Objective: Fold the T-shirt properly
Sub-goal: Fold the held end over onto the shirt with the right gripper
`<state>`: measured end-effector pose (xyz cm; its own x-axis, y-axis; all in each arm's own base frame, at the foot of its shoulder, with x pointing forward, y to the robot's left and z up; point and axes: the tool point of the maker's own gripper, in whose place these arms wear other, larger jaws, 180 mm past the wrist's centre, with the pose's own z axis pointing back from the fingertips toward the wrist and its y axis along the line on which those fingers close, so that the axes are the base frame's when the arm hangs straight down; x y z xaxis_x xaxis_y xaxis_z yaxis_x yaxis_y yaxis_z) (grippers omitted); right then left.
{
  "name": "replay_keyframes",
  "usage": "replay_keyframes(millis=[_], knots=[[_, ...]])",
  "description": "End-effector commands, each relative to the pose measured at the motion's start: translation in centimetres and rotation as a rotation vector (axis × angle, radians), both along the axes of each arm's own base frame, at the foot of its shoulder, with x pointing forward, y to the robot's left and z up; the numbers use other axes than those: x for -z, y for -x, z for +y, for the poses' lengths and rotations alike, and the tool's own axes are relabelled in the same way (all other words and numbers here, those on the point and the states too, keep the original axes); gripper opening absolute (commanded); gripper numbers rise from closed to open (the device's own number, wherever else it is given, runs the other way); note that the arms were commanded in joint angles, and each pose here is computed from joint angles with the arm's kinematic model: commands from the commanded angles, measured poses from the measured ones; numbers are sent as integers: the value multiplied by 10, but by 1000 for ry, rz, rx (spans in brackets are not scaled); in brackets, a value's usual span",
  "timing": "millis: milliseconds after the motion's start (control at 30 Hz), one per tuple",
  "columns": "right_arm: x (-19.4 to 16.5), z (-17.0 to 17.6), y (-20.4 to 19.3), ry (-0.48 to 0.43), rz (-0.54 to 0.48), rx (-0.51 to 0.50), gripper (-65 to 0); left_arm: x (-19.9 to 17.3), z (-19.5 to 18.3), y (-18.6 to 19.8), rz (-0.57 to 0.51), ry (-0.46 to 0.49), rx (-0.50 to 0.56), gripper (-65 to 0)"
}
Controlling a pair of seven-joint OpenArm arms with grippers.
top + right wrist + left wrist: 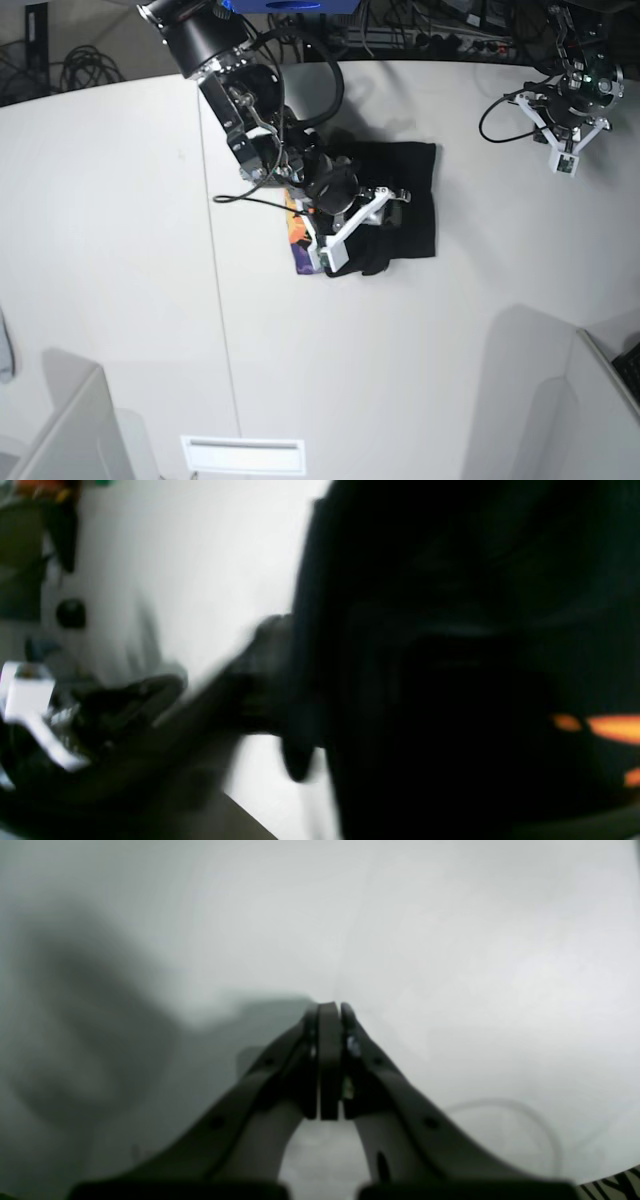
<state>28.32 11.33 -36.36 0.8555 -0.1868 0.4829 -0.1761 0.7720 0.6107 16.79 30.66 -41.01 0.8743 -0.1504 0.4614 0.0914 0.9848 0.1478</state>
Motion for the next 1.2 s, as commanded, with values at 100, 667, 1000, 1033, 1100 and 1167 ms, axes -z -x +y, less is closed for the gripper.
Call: replay_keyframes(millis=[100,667,1000,1033,1100,1167], knots=[[-20,9,-13,-36,-49,7,-254,-9,5,-6,-32,-17,6,-650],[-36,92,24,35,-169,-334,-260,-22,33,-2,-61,-56,-72,-650],[-90,123,50,-15,-340,-484,-261,-22,32,-3,-62,-56,-70,-650],[-90,115,45,-9,-352,-471,-261,-22,31,-3,-65,-55,-69,-650],[-96,91,27,-8,-373,-408,-261,-29,28,-8,-85,-59,-57,-650],[-95,63,12,-3,-369,-329,-278,-34,16,-12,-116,-41,-53,-650]])
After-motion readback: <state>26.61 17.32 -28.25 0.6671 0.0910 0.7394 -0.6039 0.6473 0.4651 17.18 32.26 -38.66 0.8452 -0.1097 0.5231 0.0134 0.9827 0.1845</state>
